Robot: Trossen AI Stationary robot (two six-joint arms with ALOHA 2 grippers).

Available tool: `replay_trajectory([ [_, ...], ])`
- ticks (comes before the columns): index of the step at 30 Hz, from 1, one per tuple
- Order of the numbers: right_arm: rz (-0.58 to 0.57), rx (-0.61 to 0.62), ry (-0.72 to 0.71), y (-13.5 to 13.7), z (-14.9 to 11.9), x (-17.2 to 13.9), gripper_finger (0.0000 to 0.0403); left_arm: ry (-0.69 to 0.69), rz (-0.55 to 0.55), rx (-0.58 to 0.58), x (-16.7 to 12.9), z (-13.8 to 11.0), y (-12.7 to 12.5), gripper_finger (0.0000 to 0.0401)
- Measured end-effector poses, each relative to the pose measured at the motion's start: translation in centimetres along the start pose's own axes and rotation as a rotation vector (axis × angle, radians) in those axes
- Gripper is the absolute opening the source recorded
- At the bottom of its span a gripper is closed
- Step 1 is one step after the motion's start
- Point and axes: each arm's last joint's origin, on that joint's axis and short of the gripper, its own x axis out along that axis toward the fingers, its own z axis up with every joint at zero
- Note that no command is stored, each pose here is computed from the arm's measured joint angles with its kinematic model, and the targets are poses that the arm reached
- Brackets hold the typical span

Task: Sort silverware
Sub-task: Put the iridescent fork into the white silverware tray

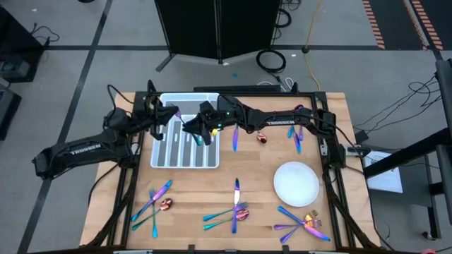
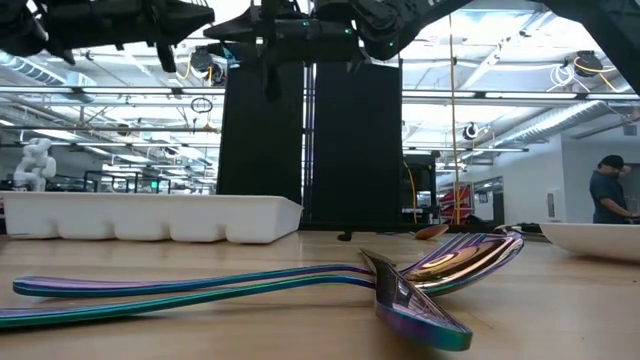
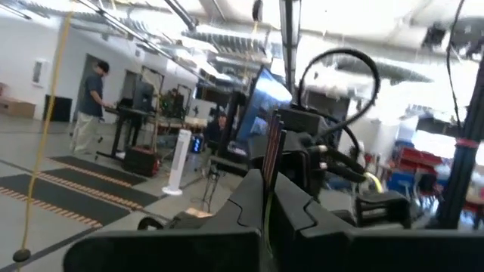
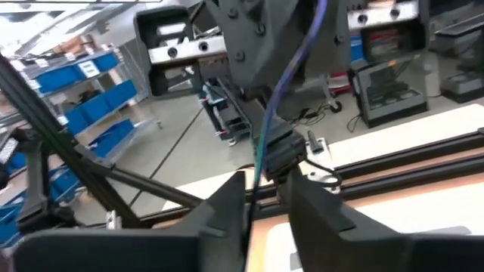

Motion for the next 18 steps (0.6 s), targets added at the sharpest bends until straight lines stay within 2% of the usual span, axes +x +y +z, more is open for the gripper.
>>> replay_trajectory([
  [5, 0.031, 0.01, 0.048, -1.2, 0.3, -0.7, 0.0177, 0.121, 0.001, 0.007, 1.1, 1.1, -0.1, 0.0001],
  [9, 0.038, 0.014, 0.058, -2.1, 0.8, -1.3, 0.0212, 0.201, 0.021, 0.011, 2.0, 1.6, -0.1, 0.0001],
  [13, 0.029, 0.006, 0.062, -2.4, 0.8, -1.4, 0.022, 0.256, 0.028, -0.003, 2.7, 1.1, 0.3, 0.0001],
  [18, 0.029, 0.002, 0.063, -2.4, 0.8, -1.4, 0.0202, 0.3, 0.05, 0.0, 3.4, 0.2, 0.8, 0.0],
])
